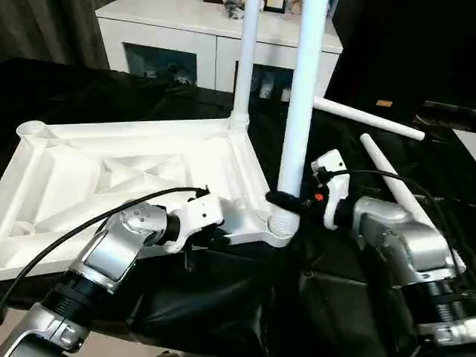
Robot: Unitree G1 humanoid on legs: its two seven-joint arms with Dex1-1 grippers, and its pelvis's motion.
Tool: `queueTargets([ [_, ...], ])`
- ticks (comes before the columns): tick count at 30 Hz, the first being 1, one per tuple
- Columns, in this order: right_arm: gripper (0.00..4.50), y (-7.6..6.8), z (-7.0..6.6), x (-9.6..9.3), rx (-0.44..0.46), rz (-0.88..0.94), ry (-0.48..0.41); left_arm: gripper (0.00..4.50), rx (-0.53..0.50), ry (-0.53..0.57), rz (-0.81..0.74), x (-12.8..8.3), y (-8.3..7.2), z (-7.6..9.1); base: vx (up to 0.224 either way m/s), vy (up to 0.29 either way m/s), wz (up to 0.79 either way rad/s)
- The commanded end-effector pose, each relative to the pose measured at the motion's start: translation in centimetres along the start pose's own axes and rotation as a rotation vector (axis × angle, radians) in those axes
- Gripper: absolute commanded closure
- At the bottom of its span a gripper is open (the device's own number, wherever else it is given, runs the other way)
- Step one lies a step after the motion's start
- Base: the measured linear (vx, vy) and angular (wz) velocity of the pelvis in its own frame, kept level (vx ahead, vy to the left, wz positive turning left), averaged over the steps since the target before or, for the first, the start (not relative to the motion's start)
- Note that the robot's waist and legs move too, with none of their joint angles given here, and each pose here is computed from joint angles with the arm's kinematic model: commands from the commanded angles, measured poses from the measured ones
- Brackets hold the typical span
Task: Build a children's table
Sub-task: Insert table leg to table base
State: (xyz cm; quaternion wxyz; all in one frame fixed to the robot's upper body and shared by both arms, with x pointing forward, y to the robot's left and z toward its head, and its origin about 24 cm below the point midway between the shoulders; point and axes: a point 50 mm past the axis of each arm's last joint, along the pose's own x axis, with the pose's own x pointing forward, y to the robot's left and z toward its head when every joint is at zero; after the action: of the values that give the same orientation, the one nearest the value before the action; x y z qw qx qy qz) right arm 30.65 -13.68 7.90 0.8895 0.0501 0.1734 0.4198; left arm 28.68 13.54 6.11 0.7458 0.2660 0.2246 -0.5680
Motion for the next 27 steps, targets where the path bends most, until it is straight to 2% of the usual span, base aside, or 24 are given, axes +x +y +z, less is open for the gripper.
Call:
queueTargets([
  [1, 2.64, -0.8, 0.1, -0.1, 0.011, -0.038, -0.024, 4.50, 0.009, 0.006, -0.001, 0.2, -0.2, 0.0, 0.000, 0.000, 0.00],
  [8, 2.64, -0.6, -0.9, 0.8, 0.068, -0.014, -0.028, 4.50, -0.022, -0.022, 0.038, 0.0, 0.2, 0.2, 0.000, 0.000, 0.00],
  [10, 2.64, -0.6, -1.8, 0.7, 0.099, -0.018, -0.045, 4.50, -0.047, -0.040, 0.087, -0.2, 0.7, 0.1, 0.000, 0.000, 0.00],
  [11, 2.64, -0.6, -1.8, 0.7, 0.099, -0.018, -0.045, 4.50, -0.047, -0.040, 0.087, -0.2, 0.7, 0.1, 0.000, 0.000, 0.00],
  [14, 2.64, -0.6, -2.5, 0.4, 0.136, -0.030, -0.088, 4.50, -0.085, -0.068, 0.129, -0.3, 1.1, 0.3, 0.000, 0.000, 0.00],
  [18, 2.64, -0.7, -4.5, -0.5, 0.181, -0.100, -0.184, 4.50, -0.140, -0.105, 0.193, -0.2, 1.8, 0.7, 0.000, 0.000, 0.00],
  [19, 2.64, -0.7, -4.5, -0.5, 0.181, -0.101, -0.184, 4.50, -0.140, -0.105, 0.193, -0.2, 1.8, 0.7, 0.000, 0.000, 0.00],
  [21, 2.64, -0.5, -5.4, -0.8, 0.198, -0.146, -0.248, 4.50, -0.152, -0.122, 0.213, -0.1, 2.2, 1.0, 0.000, 0.000, 0.00],
  [27, 2.65, -0.2, -7.1, -1.0, 0.158, -0.243, -0.290, 4.50, -0.147, -0.128, 0.212, 0.1, 2.2, 1.2, 0.000, 0.000, 0.00],
])
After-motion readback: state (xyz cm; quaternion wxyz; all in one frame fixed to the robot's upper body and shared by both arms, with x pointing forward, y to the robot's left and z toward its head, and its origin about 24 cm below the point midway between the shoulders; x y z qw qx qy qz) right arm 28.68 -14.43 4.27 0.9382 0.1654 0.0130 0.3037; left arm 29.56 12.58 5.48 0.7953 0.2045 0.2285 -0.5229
